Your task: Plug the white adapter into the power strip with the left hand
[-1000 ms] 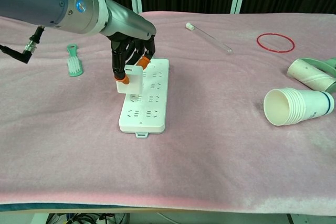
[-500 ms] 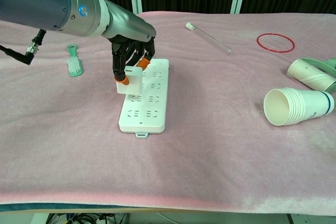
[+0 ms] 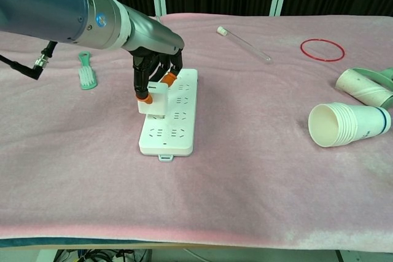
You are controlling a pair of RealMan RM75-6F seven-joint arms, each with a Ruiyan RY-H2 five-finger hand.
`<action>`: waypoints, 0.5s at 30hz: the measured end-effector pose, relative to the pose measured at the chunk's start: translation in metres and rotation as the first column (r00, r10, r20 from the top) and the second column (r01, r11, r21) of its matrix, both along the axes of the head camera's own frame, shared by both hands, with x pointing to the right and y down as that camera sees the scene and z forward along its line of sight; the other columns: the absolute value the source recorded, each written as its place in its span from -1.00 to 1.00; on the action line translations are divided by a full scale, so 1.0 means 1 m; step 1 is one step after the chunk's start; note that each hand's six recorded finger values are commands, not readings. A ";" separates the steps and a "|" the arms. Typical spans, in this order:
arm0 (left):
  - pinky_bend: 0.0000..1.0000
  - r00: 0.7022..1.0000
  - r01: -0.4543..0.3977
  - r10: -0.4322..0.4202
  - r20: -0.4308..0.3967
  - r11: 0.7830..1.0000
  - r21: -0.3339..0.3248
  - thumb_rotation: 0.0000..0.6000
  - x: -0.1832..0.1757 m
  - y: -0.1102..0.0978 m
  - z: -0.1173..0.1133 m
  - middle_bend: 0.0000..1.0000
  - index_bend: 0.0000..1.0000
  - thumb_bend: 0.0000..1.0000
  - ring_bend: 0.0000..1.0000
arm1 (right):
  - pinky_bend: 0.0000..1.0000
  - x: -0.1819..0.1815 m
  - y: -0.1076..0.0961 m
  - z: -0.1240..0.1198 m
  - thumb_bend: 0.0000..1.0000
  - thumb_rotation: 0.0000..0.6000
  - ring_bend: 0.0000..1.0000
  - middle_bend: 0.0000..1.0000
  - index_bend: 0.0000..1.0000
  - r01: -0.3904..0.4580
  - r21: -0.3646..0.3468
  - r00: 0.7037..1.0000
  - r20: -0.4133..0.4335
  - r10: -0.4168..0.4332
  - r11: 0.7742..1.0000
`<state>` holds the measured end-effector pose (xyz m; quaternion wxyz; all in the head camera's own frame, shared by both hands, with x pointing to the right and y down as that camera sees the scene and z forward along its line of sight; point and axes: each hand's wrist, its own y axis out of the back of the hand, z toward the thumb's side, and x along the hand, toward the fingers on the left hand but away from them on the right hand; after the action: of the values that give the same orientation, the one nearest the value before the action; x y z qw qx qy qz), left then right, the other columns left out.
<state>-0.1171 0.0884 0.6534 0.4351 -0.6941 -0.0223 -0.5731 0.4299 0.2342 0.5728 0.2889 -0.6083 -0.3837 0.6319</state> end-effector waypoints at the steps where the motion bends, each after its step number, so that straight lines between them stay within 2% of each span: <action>1: -0.10 1.000 0.000 0.000 -0.001 1.000 0.000 1.00 0.000 0.000 0.000 0.18 0.14 -0.15 -0.24 | -0.67 0.000 0.000 0.000 -0.63 1.00 -0.66 -0.88 -0.86 0.000 0.000 1.000 0.000 0.000 1.000; 15: -0.10 1.000 -0.011 0.011 0.004 1.000 -0.002 1.00 0.002 0.001 0.005 0.18 0.14 -0.15 -0.24 | -0.67 0.000 0.000 0.000 -0.63 1.00 -0.66 -0.88 -0.86 0.000 -0.001 1.000 0.001 0.000 1.000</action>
<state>-0.1149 0.0890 0.6582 0.4377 -0.6933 -0.0273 -0.5719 0.4299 0.2343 0.5730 0.2882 -0.6086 -0.3835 0.6320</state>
